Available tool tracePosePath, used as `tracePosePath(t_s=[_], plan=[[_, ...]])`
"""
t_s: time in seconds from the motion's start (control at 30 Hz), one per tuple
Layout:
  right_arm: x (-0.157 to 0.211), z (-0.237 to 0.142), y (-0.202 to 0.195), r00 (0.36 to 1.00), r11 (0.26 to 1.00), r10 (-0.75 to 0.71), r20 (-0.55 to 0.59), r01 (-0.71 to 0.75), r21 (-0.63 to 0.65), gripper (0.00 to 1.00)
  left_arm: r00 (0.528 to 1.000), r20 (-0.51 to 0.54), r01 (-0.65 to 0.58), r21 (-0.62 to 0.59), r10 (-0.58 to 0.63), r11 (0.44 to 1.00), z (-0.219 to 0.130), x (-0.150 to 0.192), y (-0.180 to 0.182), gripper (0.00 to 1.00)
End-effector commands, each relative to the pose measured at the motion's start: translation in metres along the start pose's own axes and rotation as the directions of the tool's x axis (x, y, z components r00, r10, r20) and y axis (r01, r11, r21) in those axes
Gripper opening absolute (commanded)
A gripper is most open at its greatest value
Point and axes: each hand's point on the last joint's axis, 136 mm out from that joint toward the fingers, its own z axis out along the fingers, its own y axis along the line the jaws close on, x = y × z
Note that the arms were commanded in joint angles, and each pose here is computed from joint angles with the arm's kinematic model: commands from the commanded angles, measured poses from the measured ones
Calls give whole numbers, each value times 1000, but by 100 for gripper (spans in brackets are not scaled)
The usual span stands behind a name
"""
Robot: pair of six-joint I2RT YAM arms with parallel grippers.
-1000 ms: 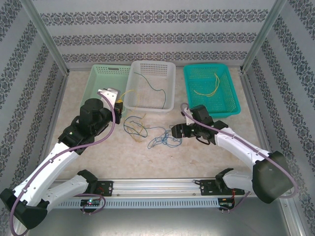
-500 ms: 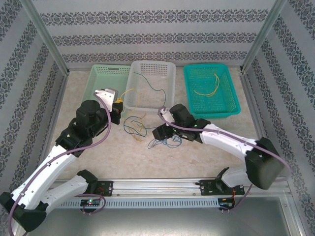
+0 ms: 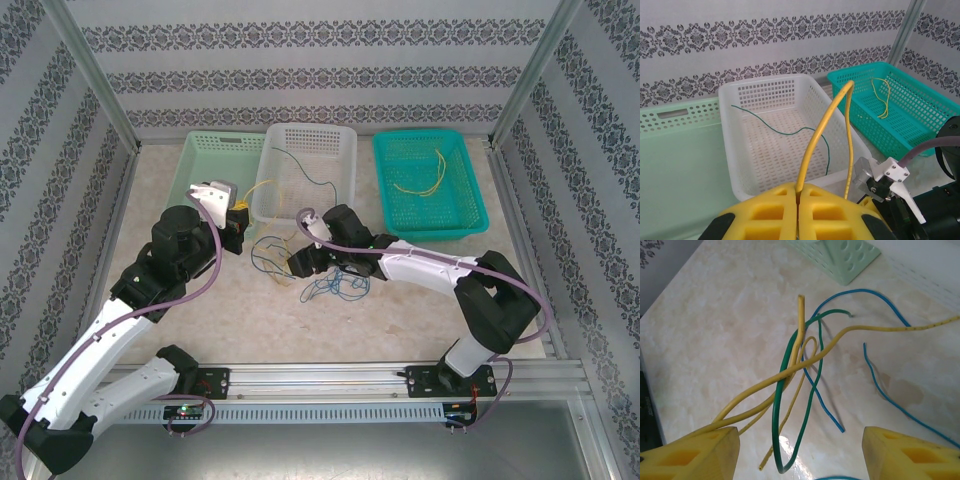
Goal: Untangle the cables
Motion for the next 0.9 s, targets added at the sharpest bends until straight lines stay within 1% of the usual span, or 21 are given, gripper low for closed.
tracePosePath(t_s=[0.0, 0.1, 0.2, 0.27, 0.33, 0.47, 0.53, 0.63, 0.73, 0.87], plan=[[-3, -1, 8, 999, 999, 13, 34, -12, -32, 61, 998, 56, 21, 0, -21, 1000, -3, -12, 2, 6], [-3, 11, 8, 1000, 998, 21, 14, -20, -54, 46, 998, 64, 26, 8, -26, 1000, -3, -13, 0, 7], [-4, 22, 8, 1000, 997, 25, -11, -26, -68, 26, 997, 71, 24, 1, -24, 1000, -5, -16, 1, 6], [-2, 21, 6, 1000, 998, 22, -17, -23, -54, 11, 997, 72, 19, -15, -18, 1000, -7, -17, 4, 6], [-1, 11, 3, 1000, 999, 21, -7, -21, -32, 1, 998, 63, 10, -45, -7, 999, -8, -14, 10, 6], [5, -26, -5, 999, 999, 39, 32, -39, 10, 0, 1000, 7, -27, -129, 28, 991, -5, 0, 24, 7], [7, -47, -7, 997, 998, 49, 57, -50, 24, 0, 999, -21, -40, -148, 38, 988, -1, 8, 28, 6], [12, -77, -5, 994, 998, 62, 84, -64, 16, 0, 997, -57, -54, -174, 45, 983, 3, 17, 33, 6], [19, -100, -4, 993, 997, 71, 90, -73, 10, 0, 993, -108, -71, -235, 46, 969, 7, 27, 45, 6], [32, -129, -19, 991, 993, 89, 97, -96, 75, 0, 986, -165, -86, -291, 38, 953, 10, 39, 57, 5]])
